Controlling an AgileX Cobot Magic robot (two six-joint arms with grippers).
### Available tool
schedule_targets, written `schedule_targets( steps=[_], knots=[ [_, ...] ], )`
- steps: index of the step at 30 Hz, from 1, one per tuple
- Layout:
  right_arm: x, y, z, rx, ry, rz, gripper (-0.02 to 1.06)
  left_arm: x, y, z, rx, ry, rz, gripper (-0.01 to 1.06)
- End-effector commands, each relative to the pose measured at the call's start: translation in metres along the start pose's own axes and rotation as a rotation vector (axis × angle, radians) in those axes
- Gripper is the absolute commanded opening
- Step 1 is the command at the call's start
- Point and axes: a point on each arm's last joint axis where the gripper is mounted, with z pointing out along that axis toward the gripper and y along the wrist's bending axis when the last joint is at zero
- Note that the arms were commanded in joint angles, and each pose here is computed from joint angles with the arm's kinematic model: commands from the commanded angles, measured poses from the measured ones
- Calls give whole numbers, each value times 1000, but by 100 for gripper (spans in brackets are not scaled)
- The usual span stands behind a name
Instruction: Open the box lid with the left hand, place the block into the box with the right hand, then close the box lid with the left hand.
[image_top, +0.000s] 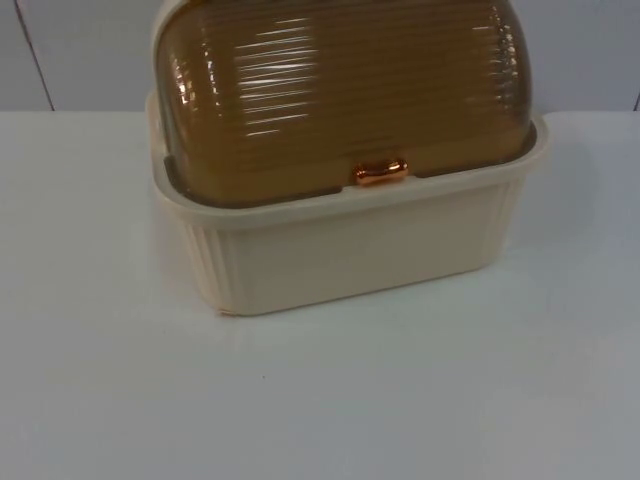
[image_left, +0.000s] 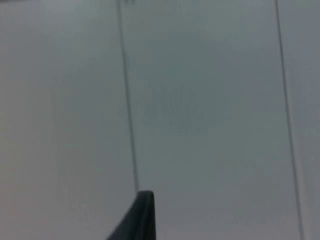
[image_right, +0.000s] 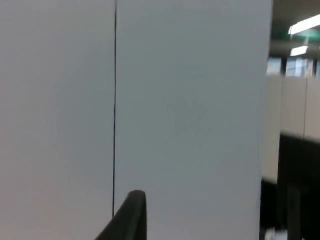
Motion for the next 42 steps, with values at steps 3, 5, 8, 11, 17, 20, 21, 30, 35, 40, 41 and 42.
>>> schedule_targets(
  steps=[3, 5, 8, 11, 17, 20, 21, 30, 35, 40, 41, 42],
  knots=[
    [-30, -5, -24, 4, -119, -21, 105, -27, -3, -15, -61, -82, 27, 104],
    [-38, -4, -39, 4, -164, -32, 105, -41, -5, -26, -59, -131, 31, 104],
    [-37, -5, -57, -25, -192, -21, 105, -46, -7, -38, -60, -167, 37, 104],
    [-36, -7, -78, -52, -226, -16, 105, -48, -8, -54, -65, -200, 66, 104],
    [-20, -8, -95, -70, -184, -27, 105, -35, -9, -73, -33, -106, 95, 104],
    [2, 0, -83, -145, -73, -16, 105, -20, -7, -77, 23, -63, 102, 104],
    [6, 2, -81, -156, -51, -13, 105, -17, -7, -80, 26, -63, 100, 104],
    [28, 15, -71, -262, 89, -6, 105, 26, -2, -80, 142, 164, 70, 104],
    [42, 21, -66, -310, 179, -4, 105, 25, 1, -79, 180, 135, 59, 104],
    [42, 20, -66, -306, 178, -8, 105, 27, 5, -79, 160, 158, 91, 104],
    [44, 20, -66, -301, 190, -14, 105, 29, 6, -79, 158, 176, 90, 104],
    [46, 20, -65, -302, 207, -19, 105, 31, 7, -79, 159, 190, 78, 104]
  ],
)
